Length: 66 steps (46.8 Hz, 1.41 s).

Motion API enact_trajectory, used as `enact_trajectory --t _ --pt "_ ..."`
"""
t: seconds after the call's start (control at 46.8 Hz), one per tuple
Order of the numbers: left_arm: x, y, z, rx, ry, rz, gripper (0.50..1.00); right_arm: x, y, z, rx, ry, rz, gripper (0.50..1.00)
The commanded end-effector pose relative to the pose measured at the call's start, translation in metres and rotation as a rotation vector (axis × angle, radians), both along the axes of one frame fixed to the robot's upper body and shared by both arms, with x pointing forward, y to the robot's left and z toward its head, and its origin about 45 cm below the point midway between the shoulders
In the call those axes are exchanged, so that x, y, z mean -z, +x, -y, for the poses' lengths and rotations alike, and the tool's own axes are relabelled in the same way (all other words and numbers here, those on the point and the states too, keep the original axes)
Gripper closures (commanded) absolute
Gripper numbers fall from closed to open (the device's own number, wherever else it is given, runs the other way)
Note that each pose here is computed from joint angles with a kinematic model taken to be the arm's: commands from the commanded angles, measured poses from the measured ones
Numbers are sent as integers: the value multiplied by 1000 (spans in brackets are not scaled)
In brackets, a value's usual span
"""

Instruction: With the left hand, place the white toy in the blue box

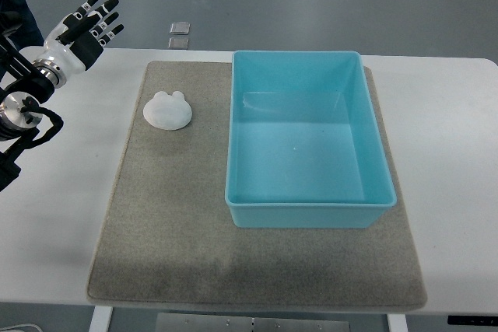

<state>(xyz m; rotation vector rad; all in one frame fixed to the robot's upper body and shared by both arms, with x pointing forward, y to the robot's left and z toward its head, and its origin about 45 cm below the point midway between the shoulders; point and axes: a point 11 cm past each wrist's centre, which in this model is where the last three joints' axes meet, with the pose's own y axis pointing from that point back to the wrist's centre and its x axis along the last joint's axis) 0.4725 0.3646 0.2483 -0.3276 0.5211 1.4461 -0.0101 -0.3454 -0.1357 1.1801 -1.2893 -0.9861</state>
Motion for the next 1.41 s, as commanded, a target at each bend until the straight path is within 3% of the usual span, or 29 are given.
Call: enact_trajectory --t 0.0,0.321,0.556,0.833,1.389 --pt "-2 0 2 18 -7 13 506 0 0 0 0 0 0 564" --pt "2 -2 4 53 102 16 506 0 0 0 0 0 0 564" --pt "-8 -2 4 57 272 142 506 0 0 0 0 0 0 564" --pt "-17 -13 -7 266 551 179 506 0 0 0 0 0 0 562" --pt "-38 -6 -1 317 633 214 506 0 0 0 0 0 0 564"
